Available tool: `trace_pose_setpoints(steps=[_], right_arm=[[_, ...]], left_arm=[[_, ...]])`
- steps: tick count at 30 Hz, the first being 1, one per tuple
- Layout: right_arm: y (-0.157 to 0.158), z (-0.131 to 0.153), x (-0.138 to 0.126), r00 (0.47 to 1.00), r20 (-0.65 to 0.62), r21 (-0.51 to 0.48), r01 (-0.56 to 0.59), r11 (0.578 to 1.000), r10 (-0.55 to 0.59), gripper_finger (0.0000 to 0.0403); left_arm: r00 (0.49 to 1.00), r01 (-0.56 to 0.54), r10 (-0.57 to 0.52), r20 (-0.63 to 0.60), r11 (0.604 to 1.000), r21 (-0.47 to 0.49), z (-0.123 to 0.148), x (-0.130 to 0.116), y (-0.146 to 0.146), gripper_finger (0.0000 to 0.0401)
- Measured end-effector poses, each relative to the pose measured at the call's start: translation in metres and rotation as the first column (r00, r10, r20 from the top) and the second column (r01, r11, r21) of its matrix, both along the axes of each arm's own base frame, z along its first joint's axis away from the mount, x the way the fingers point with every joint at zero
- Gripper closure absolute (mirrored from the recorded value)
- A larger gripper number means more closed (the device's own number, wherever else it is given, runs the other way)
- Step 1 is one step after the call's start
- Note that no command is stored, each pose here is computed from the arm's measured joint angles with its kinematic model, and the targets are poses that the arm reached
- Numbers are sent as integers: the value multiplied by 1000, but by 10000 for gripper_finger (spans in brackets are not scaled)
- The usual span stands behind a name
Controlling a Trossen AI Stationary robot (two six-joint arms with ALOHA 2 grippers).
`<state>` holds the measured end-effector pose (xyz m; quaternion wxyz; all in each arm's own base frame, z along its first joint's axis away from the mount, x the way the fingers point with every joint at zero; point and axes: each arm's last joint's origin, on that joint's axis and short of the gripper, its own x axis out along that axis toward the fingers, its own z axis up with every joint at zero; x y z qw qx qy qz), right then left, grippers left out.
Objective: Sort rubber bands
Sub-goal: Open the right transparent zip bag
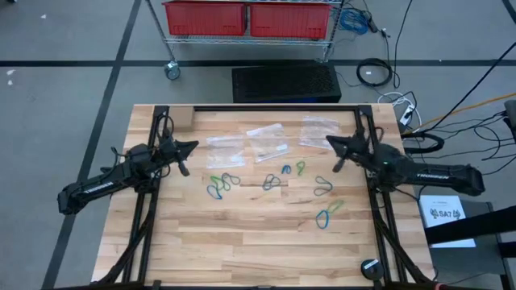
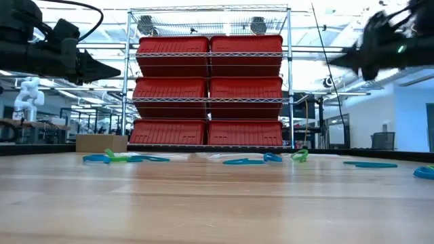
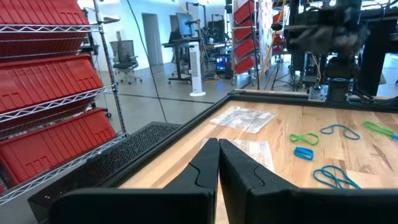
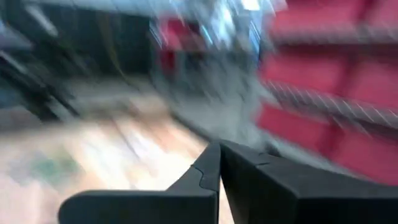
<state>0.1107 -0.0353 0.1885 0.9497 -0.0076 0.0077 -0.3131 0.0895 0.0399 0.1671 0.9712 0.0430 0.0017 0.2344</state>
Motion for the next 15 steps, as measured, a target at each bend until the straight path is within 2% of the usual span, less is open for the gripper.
trace_pose_setpoints(steps=[2, 6, 11, 15], right_arm=[[-6, -4, 4, 991, -95, 58, 96, 994, -91, 390], [-14, -14, 15, 952, -281, 79, 150, 985, -123, 336], [-24, -37, 28, 874, -470, 94, 184, 978, -119, 259], [-26, -56, 34, 817, -573, 151, 181, 972, -63, 224]], left_arm=[[1000, 0, 0, 0, 1000, 0, 0, 0, 0, 383], [1000, 0, 0, 0, 1000, 0, 0, 0, 0, 383], [1000, 0, 0, 1, 1000, 1, 0, 0, 0, 383], [1000, 0, 0, 1, 1000, 1, 0, 0, 0, 383]])
